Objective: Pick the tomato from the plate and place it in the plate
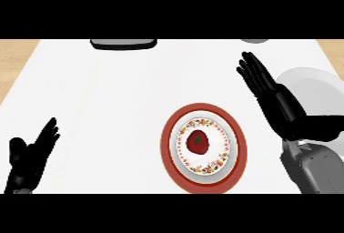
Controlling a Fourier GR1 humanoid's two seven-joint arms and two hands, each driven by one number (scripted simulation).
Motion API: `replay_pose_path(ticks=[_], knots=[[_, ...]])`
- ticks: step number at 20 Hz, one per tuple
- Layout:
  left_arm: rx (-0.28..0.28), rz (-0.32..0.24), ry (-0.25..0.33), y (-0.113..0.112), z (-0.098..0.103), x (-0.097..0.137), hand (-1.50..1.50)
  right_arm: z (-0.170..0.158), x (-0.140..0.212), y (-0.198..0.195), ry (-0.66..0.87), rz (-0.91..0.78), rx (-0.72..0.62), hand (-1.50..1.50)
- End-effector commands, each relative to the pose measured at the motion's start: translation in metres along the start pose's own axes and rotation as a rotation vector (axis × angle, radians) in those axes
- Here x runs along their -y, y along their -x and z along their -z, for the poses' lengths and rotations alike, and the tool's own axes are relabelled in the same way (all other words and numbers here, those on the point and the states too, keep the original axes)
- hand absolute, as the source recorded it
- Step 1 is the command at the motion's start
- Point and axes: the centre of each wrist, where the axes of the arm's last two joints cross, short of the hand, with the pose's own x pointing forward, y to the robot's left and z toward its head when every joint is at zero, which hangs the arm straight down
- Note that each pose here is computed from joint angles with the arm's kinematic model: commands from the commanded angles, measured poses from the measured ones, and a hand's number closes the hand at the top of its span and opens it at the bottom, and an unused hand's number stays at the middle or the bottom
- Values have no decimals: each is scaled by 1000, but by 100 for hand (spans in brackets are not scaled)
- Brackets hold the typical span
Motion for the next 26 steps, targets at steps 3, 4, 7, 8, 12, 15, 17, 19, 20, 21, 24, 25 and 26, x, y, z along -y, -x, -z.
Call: replay_pose_path(ticks=[3, 4, 7, 8, 12, 15, 17, 19, 20, 21, 24, 25, 26], knots=[[140, -14, 31, -48, 10, 1, 0, -5, 3, 18, 43, 54, -17, 150], [176, -25, 24, -49, 23, 17, 0, -10, 19, 28, 85, 61, -26, 150], [191, -51, 49, -50, 21, 18, 0, -12, 69, 3, 4, -588, -95, 150], [178, -58, 61, -47, 20, 22, 0, -19, 73, 5, -16, -705, -110, 150], [208, -73, 94, -54, 27, 24, 0, -80, -9, 97, 460, -188, 1, -150], [217, -86, 104, -54, 40, 67, 0, -93, -11, 129, 284, -249, 12, -150], [221, -75, 114, -60, 31, 47, 0, -104, -1, 136, 211, -349, -57, -150], [215, -98, 117, -65, 39, 48, 0, -105, -14, 120, 180, -413, -63, -150], [208, -92, 126, -68, 44, 36, 0, -103, -8, 111, 151, -437, -83, -150], [214, -88, 121, -68, 38, 31, 0, -100, -10, 106, 146, -449, -111, -150], [215, -98, 130, -64, 34, 56, 0, -101, -20, 98, 102, -511, -163, -150], [214, -98, 103, -63, 40, 34, 0, -110, -10, 81, 115, -514, -158, -150], [211, -89, 120, -62, 42, 27, 0, -101, -27, 88, 108, -520, -170, -150]])
